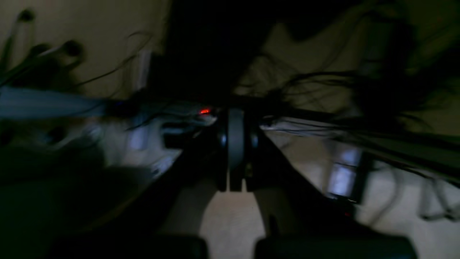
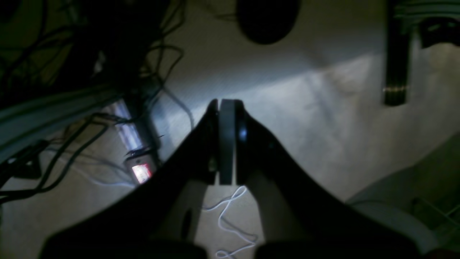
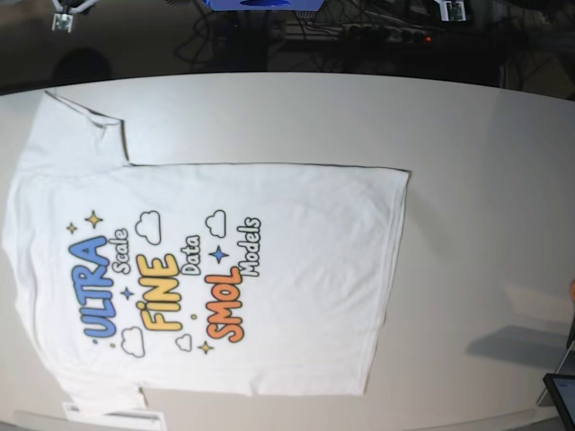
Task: Fold the T-shirt properly
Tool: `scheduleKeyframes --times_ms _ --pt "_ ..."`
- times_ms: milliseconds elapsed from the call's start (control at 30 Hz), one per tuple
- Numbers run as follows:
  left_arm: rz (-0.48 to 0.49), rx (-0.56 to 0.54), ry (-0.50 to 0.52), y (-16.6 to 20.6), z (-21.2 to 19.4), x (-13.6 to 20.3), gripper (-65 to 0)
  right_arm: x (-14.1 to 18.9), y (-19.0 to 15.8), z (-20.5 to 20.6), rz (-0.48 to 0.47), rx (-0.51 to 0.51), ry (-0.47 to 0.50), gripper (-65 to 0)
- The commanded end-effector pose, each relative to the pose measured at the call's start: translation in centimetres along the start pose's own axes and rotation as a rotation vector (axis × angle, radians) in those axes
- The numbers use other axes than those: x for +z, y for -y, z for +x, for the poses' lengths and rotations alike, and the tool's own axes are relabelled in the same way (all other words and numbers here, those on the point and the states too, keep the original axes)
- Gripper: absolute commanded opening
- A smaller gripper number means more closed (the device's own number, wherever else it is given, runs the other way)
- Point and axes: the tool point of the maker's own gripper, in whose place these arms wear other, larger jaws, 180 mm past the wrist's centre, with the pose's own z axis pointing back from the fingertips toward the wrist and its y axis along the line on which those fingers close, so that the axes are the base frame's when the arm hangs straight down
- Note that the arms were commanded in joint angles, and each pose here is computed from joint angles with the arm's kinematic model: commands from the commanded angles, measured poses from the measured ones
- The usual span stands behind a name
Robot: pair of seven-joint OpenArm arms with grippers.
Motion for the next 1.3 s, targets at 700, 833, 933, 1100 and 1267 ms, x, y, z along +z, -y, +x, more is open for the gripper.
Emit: scheduleKeyframes --times_ms 700,833,933,1100,1267 --pt "0.059 -0.216 0.643 -2.1 20.4 6.2 -65.0 7.3 4.2 19.3 -0.150 0.064 0.417 -65.0" --pt "0.087 -0.208 0.628 -2.7 21.3 5.2 -61.5 6.8 1.2 21.3 -0.008 0.158 0.447 -65.0" --pt "0.092 -0.163 0.573 -2.7 21.4 3.6 -57.9 6.9 0.8 22.2 0.018 0.149 0.456 -64.7" --pt "-0.003 -0.028 0.600 -2.0 23.2 2.8 -57.3 6.4 2.6 22.0 0.012 0.189 0.350 -59.1" --pt "-0.195 -0.031 0.573 0.7 24.3 2.0 -57.1 6.5 7.3 21.0 -0.120 0.062 0.227 -48.9"
